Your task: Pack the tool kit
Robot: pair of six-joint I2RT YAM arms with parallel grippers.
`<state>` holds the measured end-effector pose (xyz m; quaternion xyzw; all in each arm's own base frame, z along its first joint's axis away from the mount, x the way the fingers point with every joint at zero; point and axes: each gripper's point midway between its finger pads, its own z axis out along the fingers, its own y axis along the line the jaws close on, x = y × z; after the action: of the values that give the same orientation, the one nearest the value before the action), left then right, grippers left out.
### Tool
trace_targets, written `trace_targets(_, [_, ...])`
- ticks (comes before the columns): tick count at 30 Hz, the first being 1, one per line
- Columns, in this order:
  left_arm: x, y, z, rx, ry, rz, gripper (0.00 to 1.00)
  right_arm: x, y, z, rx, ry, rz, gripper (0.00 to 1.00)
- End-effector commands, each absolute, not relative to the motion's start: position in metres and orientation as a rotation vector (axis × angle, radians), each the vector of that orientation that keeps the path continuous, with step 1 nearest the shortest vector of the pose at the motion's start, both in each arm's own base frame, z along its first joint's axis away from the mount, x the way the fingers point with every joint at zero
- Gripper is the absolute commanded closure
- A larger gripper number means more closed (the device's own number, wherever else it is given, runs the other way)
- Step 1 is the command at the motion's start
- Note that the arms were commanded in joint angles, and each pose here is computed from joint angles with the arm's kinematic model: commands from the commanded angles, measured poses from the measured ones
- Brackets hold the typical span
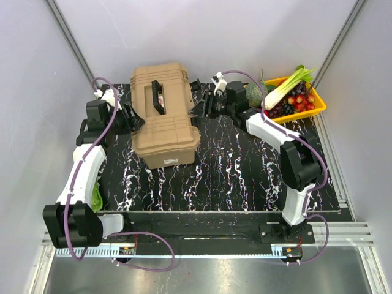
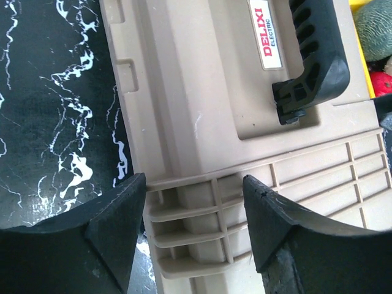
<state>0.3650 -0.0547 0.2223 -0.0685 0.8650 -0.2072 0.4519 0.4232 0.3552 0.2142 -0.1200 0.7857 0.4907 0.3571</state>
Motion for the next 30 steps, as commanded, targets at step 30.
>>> trace_targets(30, [0.304, -0.05, 0.301, -0.208, 1.973, -0.424, 0.01, 0.321, 0.338, 0.289, 0.076, 2.095, 0.865, 0.2])
